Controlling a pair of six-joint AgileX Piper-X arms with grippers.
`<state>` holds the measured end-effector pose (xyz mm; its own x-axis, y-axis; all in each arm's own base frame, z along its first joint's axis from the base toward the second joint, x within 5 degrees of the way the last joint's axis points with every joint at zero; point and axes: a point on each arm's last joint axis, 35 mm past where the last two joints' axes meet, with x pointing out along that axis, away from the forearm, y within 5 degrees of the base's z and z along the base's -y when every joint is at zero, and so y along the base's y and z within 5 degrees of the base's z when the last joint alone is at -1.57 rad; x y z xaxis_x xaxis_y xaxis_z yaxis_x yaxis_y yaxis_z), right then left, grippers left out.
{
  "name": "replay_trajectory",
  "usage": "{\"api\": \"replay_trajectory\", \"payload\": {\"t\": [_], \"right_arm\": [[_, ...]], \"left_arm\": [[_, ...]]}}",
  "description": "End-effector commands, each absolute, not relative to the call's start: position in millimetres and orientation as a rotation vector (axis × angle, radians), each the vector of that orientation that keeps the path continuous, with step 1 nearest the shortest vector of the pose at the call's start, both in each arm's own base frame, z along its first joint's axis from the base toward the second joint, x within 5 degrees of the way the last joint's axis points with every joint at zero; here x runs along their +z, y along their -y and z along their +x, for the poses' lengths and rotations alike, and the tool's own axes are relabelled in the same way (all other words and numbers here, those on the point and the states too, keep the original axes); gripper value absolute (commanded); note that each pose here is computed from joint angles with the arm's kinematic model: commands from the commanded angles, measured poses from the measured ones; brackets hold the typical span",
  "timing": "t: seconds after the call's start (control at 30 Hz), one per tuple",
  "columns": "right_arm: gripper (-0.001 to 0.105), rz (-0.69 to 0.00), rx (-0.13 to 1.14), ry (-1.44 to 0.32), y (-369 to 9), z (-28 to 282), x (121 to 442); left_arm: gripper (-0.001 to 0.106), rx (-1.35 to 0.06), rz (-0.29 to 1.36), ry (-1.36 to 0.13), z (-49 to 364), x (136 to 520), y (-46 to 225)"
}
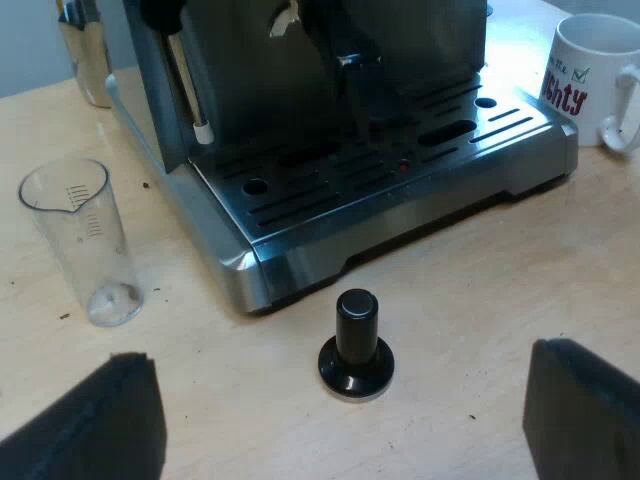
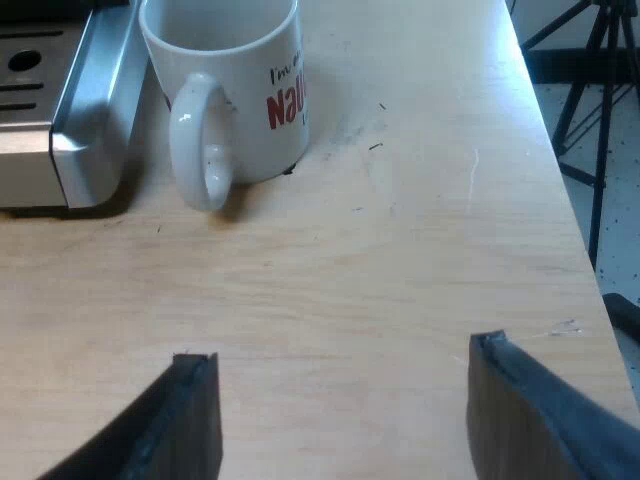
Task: Remove mug from coffee machine
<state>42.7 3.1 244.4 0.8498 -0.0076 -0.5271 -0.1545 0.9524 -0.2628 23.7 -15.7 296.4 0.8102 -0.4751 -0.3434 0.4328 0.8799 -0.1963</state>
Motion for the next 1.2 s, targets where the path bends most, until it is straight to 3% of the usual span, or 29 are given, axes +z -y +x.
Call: {"api": "replay_trajectory", "payload": {"t": [0.03, 0.9, 1.2], "right_arm": [[0.057, -0.310, 0.081, -0.553, -3.3, 43.2, 245.2], [0.057, -0.307, 0.070, -0.552, -2.8, 43.4, 245.5], [0.057, -0.255, -0.109, -0.578, 5.2, 43.2, 245.5]], "left_arm": [[0.087, -0.478, -0.110, -0.438, 27.6, 289.6, 16.4], [0.087, -0.436, -0.119, -0.436, 28.6, 289.1, 15.2], [0.087, -0.309, -0.146, -0.426, 30.3, 289.1, 11.4]]}}
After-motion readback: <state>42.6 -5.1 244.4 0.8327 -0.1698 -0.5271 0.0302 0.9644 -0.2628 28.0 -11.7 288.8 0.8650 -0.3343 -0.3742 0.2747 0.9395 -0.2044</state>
